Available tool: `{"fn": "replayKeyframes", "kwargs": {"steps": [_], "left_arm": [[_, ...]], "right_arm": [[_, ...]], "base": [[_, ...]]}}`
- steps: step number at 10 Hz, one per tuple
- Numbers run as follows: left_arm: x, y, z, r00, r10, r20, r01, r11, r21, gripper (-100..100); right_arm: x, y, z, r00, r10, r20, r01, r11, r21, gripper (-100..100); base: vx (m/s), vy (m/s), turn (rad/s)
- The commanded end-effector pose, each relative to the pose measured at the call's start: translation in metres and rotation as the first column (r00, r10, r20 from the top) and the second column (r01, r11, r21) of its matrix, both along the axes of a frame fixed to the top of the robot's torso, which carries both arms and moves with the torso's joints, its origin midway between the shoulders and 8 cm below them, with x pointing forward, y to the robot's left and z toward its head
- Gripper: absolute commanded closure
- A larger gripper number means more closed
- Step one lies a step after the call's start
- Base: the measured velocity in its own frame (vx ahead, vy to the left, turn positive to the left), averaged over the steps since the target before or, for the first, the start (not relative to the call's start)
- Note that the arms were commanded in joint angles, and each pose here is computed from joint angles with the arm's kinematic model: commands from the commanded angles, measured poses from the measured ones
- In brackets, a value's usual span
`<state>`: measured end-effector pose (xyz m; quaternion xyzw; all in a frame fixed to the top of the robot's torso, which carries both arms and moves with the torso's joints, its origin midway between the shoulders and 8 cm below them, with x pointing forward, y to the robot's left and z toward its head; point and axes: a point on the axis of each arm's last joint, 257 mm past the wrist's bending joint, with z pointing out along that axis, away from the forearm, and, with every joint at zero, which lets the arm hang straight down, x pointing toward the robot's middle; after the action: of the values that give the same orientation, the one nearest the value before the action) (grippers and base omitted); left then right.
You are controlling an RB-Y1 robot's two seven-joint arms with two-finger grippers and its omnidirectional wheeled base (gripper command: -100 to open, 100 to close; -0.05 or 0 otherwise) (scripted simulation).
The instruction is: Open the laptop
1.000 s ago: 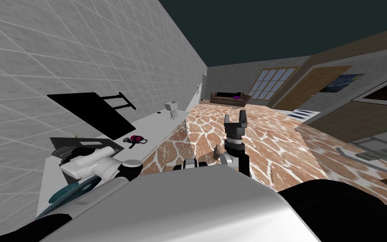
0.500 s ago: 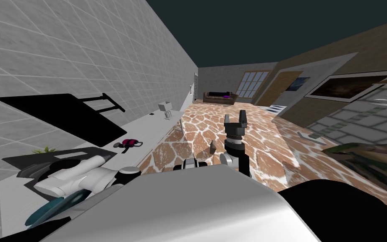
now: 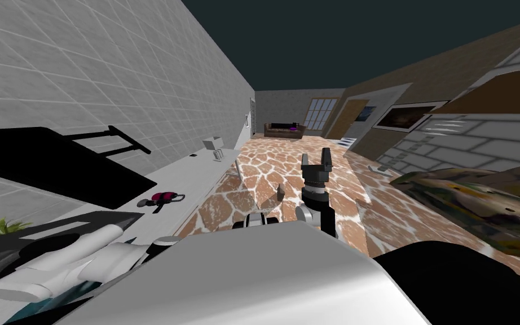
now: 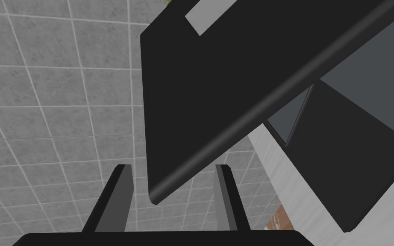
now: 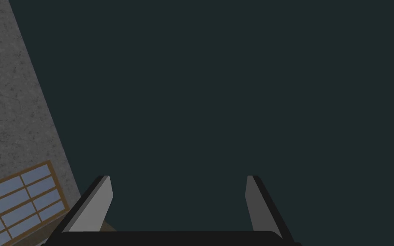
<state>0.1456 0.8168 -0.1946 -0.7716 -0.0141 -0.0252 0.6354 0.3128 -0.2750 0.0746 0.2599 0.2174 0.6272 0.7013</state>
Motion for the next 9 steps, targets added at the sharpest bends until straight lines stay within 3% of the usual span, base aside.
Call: {"fn": "replayKeyframes", "kwargs": {"steps": [1, 2, 3, 4, 5, 6, 7, 8, 9], "left_arm": [[-0.037, 0.002, 0.0, 0.9967, 0.063, 0.052, -0.063, 0.998, -0.004, 100], [-0.068, 0.002, 0.001, 0.9917, 0.11, 0.066, -0.11, 0.9939, -0.008, 100], [-0.068, 0.002, 0.0, 0.9894, 0.115, 0.088, -0.115, 0.9934, -0.009, 100], [-0.097, 0.001, 0.003, 0.9811, 0.16, 0.109, -0.16, 0.9871, -0.011, 100], [-0.099, 0.001, 0.003, 0.9783, 0.166, 0.125, -0.166, 0.9861, -0.011, 100], [-0.093, 0.001, 0.0, 0.9817, 0.156, 0.109, -0.155, 0.9878, -0.016, 100], [-0.093, 0.017, 0.012, 0.9886, 0.118, 0.093, -0.121, 0.9925, 0.021, 100], [-0.088, 0.024, 0.016, 0.9906, 0.099, 0.095, -0.102, 0.9943, 0.03, 100], [-0.081, 0.025, 0.004, 0.9932, 0.076, 0.089, -0.078, 0.9969, 0.015, 100]], "right_arm": [[0.0, 0.0, 0.0, 1.0, 0.0, 0.0, 0.0, 1.0, 0.0, 0], [0.0, 0.0, 0.0, 1.0, 0.0, 0.0, 0.0, 1.0, 0.0, 0], [0.0, 0.0, 0.0, 1.0, 0.0, 0.0, 0.0, 1.0, 0.0, 0], [0.0, 0.0, 0.0, 1.0, 0.0, 0.0, 0.0, 1.0, 0.0, 0], [0.0, 0.0, 0.0, 1.0, 0.0, 0.0, 0.0, 1.0, 0.0, 0], [0.0, 0.0, 0.0, 1.0, 0.0, 0.0, 0.0, 1.0, 0.0, 0], [0.0, 0.0, 0.0, 1.0, 0.0, 0.0, 0.0, 1.0, 0.0, 0], [0.0, 0.0, 0.0, 1.0, 0.0, 0.0, 0.0, 1.0, 0.0, 0], [0.0, 0.0, 0.0, 1.0, 0.0, 0.0, 0.0, 1.0, 0.0, 0]], "base": [[-0.085, 0.039, -0.188], [-0.081, 0.033, -0.329], [-0.083, 0.031, -0.17], [-0.102, 0.033, -0.332], [-0.085, 0.029, -0.182], [-0.03, 0.011, -0.015], [-0.092, -0.019, -0.262], [-0.111, -0.023, -0.153], [-0.065, -0.008, -0.014]]}}
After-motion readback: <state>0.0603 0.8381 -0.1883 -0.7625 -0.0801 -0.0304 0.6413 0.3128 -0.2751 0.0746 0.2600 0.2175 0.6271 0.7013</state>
